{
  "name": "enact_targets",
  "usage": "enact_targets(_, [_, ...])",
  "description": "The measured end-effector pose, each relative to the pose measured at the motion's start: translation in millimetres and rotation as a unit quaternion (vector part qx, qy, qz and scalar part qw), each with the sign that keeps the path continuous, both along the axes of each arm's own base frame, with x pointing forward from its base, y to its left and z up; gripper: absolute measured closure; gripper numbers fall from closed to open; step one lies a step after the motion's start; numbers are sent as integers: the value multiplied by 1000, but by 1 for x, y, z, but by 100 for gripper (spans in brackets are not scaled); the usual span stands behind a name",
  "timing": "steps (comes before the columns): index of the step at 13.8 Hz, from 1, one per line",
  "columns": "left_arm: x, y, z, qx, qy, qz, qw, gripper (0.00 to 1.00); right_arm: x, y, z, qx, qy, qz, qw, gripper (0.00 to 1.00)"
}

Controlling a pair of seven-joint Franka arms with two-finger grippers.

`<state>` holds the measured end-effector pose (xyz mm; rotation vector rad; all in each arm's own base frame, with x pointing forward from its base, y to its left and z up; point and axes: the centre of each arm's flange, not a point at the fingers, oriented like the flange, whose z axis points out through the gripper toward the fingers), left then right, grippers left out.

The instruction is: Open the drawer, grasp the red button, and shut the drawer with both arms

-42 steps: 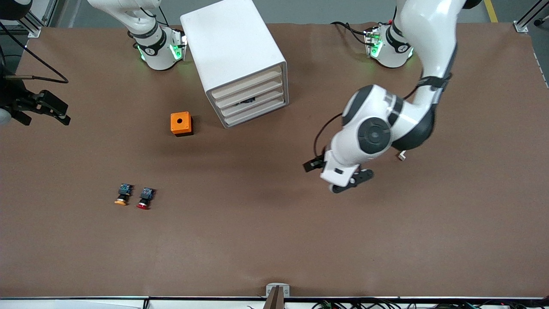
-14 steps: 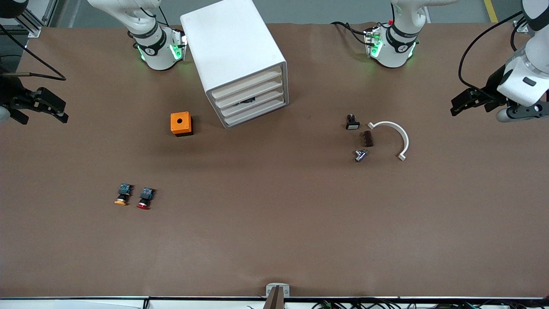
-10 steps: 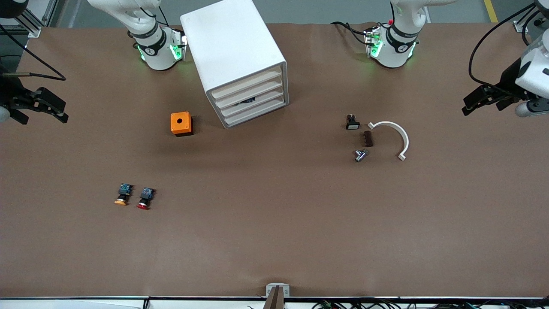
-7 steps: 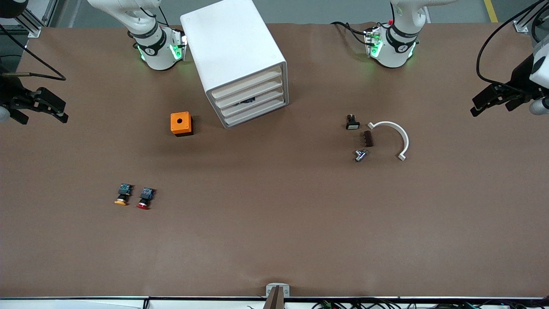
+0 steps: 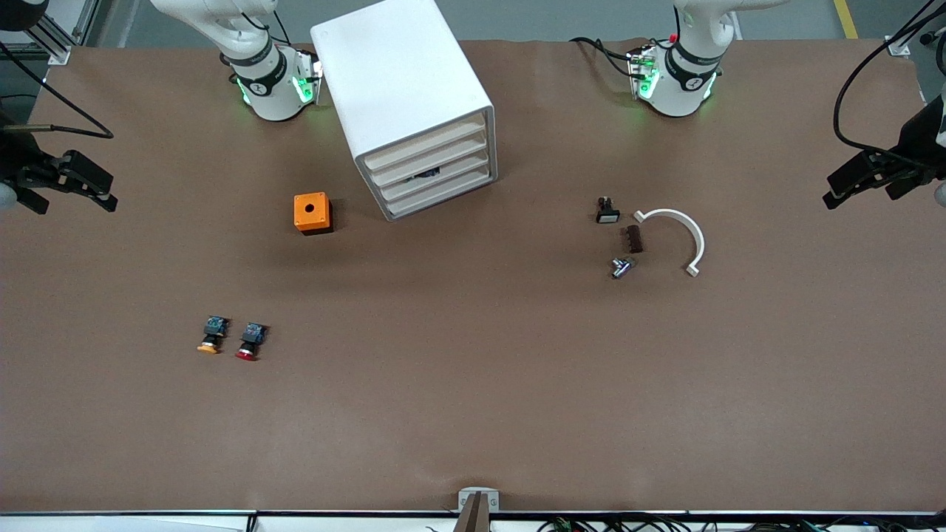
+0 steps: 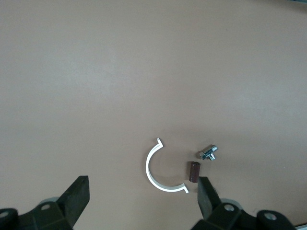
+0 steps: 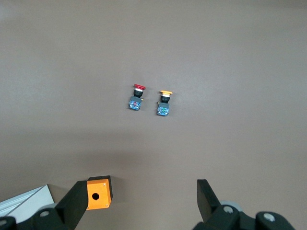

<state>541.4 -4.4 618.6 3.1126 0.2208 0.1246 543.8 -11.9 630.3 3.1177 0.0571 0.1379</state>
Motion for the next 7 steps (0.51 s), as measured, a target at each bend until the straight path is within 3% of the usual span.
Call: enact_targets(7, [5, -6, 1, 0, 4, -6, 1000, 0, 0, 0, 2, 0, -2, 0, 1000, 0])
